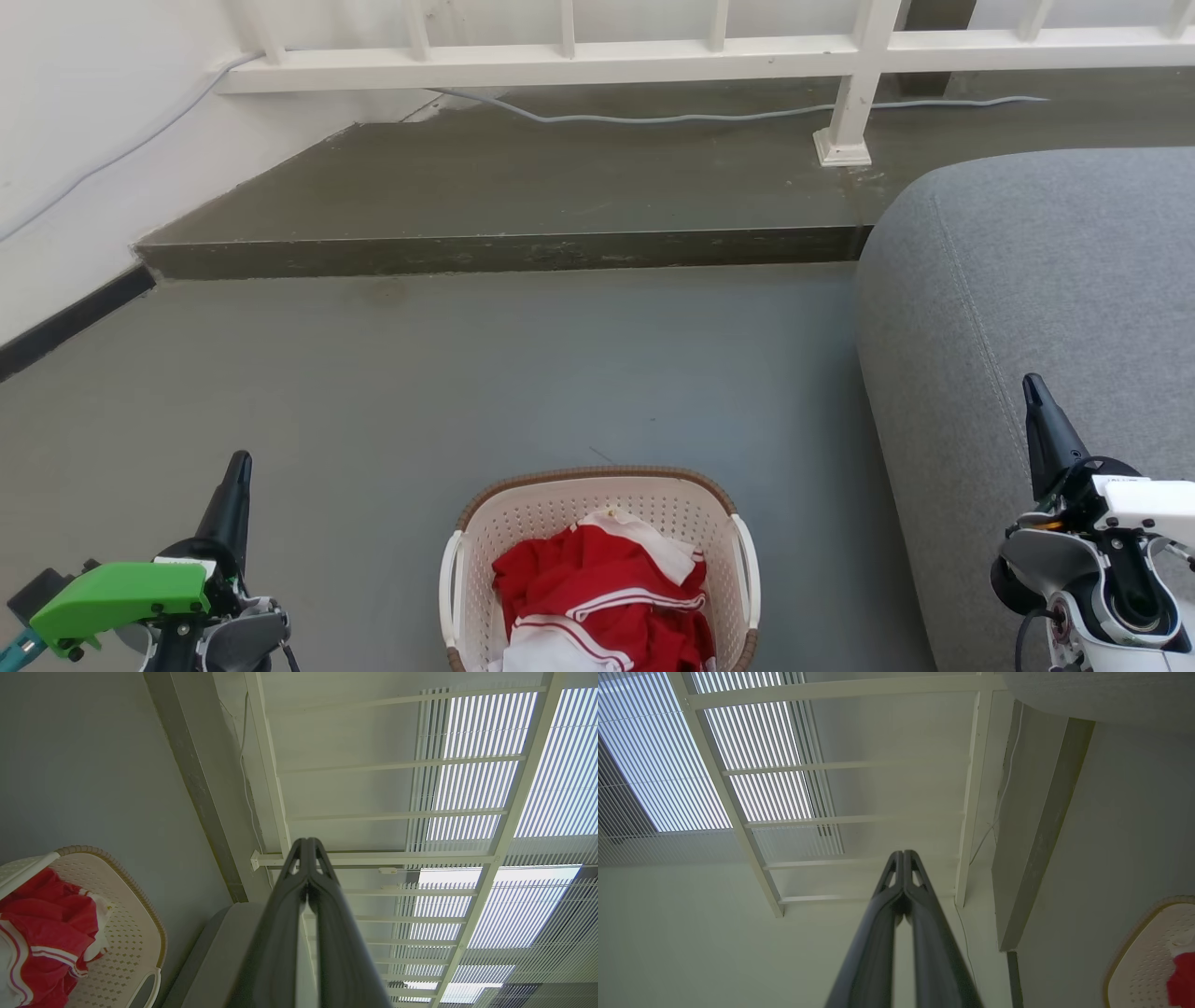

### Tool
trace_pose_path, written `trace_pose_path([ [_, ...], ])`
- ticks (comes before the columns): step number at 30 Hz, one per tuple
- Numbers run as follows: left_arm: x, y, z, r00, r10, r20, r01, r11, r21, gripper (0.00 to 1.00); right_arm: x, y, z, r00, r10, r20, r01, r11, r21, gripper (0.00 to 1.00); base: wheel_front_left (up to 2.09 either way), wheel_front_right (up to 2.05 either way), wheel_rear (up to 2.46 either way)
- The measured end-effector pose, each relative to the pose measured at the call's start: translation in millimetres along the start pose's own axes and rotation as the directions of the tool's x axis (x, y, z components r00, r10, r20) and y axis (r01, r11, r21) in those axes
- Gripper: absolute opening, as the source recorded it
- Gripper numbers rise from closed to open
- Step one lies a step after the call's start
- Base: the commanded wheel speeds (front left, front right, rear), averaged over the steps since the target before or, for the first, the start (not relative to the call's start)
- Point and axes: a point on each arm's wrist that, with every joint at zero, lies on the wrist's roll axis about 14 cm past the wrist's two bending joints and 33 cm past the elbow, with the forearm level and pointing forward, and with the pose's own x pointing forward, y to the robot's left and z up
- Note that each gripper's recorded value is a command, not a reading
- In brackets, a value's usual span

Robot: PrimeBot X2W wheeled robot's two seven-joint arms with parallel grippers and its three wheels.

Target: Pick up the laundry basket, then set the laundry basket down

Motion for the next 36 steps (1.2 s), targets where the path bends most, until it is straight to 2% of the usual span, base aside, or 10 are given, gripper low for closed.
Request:
trace_pose_path([
  [28, 0, 0, 0, 1.0, 0.0, 0.0, 0.0, 1.0, 0.0, 0.0, 0, 0, 0, 1.0, 0.0, -0.002, 0.0, 1.0, 0.001, 0.0, 0.0, 0.0, 0.0],
  [29, 0, 0, 0, 1.0, 0.0, 0.0, 0.0, 1.0, 0.0, 1.0, 0, 0, 0, 1.0, 0.0, -0.002, 0.0, 1.0, 0.001, 1.0, 0.0, 0.0, 0.0],
  [36, -13, 32, -9, 0.996, 0.092, -0.01, -0.092, 0.995, -0.027, 1.0, -16, -36, -7, 0.994, -0.107, -0.004, 0.107, 0.994, 0.029, 1.0, 0.0, 0.0, 0.0],
])
